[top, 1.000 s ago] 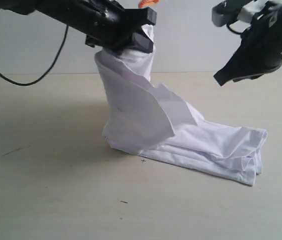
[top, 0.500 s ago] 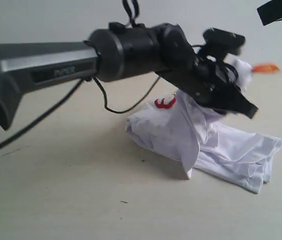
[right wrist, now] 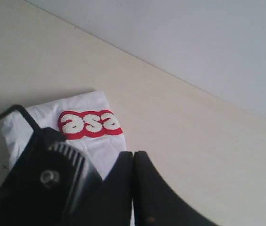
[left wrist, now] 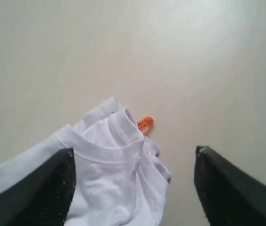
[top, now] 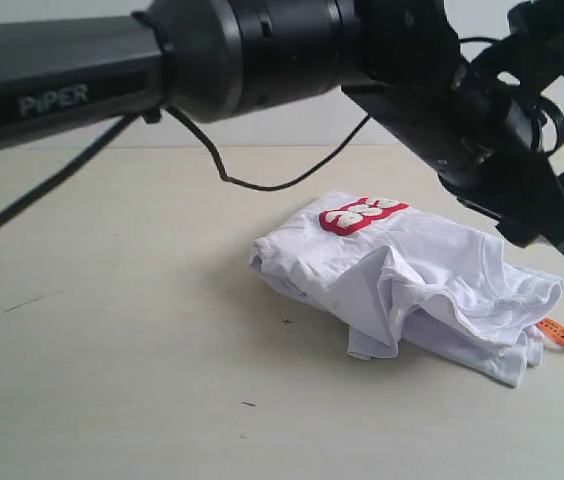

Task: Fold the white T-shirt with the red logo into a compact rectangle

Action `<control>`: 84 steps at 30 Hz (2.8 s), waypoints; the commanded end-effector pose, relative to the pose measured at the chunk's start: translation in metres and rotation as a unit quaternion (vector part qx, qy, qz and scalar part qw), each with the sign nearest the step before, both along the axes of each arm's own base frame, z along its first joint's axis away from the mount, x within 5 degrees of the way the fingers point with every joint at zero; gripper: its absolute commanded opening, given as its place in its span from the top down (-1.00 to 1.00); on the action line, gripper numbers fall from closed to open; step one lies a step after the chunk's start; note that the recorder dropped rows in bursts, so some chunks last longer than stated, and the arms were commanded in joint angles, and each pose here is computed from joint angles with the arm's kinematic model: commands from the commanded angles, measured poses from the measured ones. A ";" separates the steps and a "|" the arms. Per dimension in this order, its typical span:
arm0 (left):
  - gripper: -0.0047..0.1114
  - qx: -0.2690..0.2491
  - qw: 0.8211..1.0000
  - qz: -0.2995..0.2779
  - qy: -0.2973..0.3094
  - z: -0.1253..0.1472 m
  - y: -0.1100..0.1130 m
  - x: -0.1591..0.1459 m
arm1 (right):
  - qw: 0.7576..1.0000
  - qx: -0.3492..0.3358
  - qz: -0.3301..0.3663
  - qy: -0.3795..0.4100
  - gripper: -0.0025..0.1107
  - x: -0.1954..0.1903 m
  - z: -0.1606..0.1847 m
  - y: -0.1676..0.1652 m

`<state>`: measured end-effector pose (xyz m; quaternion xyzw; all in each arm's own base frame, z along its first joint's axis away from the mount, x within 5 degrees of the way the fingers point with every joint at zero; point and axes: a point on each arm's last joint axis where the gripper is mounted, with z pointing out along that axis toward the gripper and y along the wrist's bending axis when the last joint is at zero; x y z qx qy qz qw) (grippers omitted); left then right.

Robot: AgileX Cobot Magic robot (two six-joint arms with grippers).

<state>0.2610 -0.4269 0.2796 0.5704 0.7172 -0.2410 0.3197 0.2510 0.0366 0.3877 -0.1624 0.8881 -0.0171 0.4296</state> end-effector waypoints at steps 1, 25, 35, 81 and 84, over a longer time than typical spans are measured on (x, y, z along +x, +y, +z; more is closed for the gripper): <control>-0.13 0.005 1.000 0.007 -0.024 0.027 0.018 0.005 | 1.000 0.005 -0.002 -0.002 0.96 -0.001 0.002 0.000; 0.92 0.129 0.981 0.033 0.143 -0.101 0.051 0.039 | 1.000 0.015 -0.001 0.001 0.96 -0.001 0.002 0.001; 0.92 0.204 0.960 -0.037 0.188 -0.135 0.039 0.009 | 1.000 0.018 -0.001 0.000 0.96 -0.001 0.002 0.002; 0.92 0.048 0.999 0.002 0.011 -0.024 0.049 0.028 | 1.000 0.017 0.000 0.006 0.96 -0.002 0.001 0.001; 0.92 0.011 0.996 0.077 0.039 -0.028 0.071 0.065 | 1.000 0.015 0.000 0.022 0.96 -0.004 -0.001 0.001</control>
